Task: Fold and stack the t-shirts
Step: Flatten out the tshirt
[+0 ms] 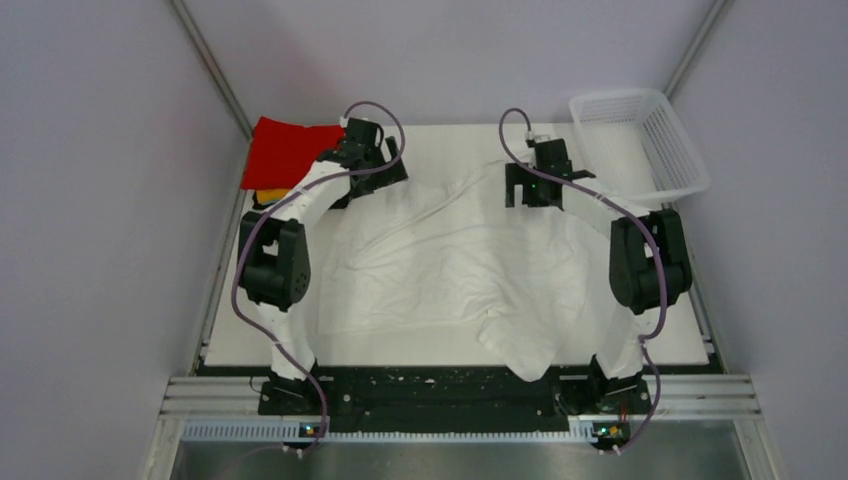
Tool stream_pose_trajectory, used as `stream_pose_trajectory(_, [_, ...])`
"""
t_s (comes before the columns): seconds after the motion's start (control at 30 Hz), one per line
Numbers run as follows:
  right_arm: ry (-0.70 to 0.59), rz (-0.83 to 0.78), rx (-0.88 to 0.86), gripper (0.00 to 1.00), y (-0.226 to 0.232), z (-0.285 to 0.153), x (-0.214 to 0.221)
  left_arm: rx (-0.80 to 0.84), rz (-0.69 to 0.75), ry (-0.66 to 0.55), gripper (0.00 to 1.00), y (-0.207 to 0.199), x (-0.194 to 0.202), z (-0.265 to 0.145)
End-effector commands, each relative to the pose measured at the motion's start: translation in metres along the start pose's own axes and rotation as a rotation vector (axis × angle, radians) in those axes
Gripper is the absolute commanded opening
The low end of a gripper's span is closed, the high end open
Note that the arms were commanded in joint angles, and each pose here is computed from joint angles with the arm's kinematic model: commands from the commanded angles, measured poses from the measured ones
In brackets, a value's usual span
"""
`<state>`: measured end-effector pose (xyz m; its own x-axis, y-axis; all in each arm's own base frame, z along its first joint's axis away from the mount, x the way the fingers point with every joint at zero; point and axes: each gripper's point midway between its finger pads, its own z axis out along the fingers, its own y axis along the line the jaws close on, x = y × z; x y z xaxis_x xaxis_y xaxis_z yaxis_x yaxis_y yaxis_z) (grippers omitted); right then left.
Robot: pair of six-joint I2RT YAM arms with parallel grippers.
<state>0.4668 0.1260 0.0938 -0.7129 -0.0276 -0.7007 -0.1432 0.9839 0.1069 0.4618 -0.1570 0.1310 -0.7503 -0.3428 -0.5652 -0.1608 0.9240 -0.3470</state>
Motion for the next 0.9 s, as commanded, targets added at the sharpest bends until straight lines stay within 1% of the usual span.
stream_pose_trajectory(0.0, [0.03,0.078,0.113,0.99,-0.025,-0.004,0.016,0.012,-0.01,-0.011,0.99,-0.01,-0.019,0.046])
stream_pose_trajectory(0.13, [0.067,0.128,0.1,0.99,-0.035,0.003,0.033,0.033,-0.044,0.012,0.99,-0.016,-0.022,0.08])
stream_pose_trajectory(0.33, [0.146,0.146,0.196,0.99,-0.06,0.004,0.068,0.016,-0.073,0.005,0.99,-0.009,-0.021,0.113])
stream_pose_trajectory(0.5, [0.18,0.16,0.295,0.99,-0.086,-0.001,0.086,-0.045,-0.112,0.022,0.99,0.006,-0.02,0.128])
stream_pose_trajectory(0.6, [0.182,0.175,0.338,0.99,-0.098,-0.005,0.086,-0.049,-0.133,0.022,0.99,0.009,-0.024,0.132])
stream_pose_trajectory(0.73, [0.2,0.202,0.381,0.99,-0.111,-0.007,0.091,-0.096,-0.158,0.001,0.99,0.02,-0.033,0.135])
stream_pose_trajectory(0.87, [0.21,0.191,0.377,0.99,-0.115,-0.004,0.091,-0.06,-0.178,0.024,0.99,0.014,-0.036,0.144])
